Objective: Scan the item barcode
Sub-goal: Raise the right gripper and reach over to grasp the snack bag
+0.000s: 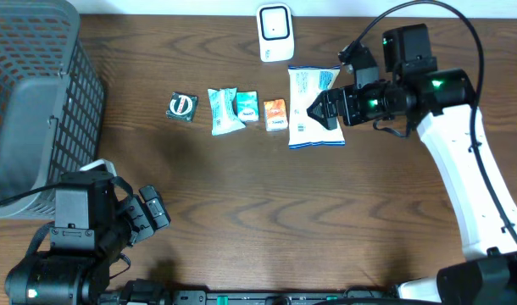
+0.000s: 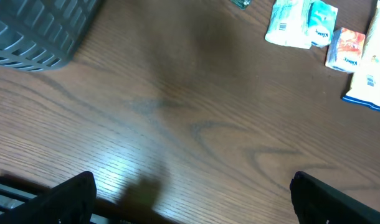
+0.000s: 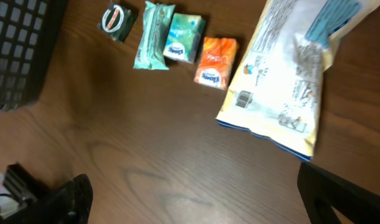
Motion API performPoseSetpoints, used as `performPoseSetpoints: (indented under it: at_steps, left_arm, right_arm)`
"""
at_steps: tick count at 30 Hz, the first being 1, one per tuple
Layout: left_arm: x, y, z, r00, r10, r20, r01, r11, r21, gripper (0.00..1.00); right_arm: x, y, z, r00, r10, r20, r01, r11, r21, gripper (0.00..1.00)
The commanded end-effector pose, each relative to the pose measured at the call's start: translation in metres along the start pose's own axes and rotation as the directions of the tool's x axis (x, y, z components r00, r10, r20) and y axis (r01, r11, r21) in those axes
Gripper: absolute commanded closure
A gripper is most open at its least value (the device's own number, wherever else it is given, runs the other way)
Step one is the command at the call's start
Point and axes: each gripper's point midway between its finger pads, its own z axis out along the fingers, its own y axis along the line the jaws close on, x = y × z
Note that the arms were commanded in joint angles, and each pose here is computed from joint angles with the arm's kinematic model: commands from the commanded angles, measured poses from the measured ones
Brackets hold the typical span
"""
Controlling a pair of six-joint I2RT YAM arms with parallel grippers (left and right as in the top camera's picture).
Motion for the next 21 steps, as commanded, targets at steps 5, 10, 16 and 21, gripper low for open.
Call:
performPoseSetpoints:
  at_steps: [5,10,16,21]
  left_arm:
    - [0.000,0.001,0.000,1.000,-0.004,-0.001,0.004,1.000,-0.006,0.02]
    - [0.000,0.001,0.000,1.000,-0.004,-0.001,0.004,1.000,-0.006,0.02]
    - [0.000,0.001,0.000,1.000,-0.004,-0.001,0.004,1.000,-0.006,0.02]
    - [0.000,0.001,0.000,1.000,-0.004,-0.001,0.004,1.000,-0.006,0.02]
  right_arm:
    - [-0.004,0.012,0.000,1.000,0.015,0.003,-0.015,0.998,-0.057,0.01]
    - [-0.006,0.011,0.000,1.000,0.011,0.011,-0.010,0.998,-0.056,0.01]
    - [-0.006,0.009,0.013,0.999,0.048,-0.008,-0.048,0.999,-0.013,0.12]
    - [-0.018,0.014,0.021,0.999,0.045,-0.002,-0.045,0.999,-0.016,0.12]
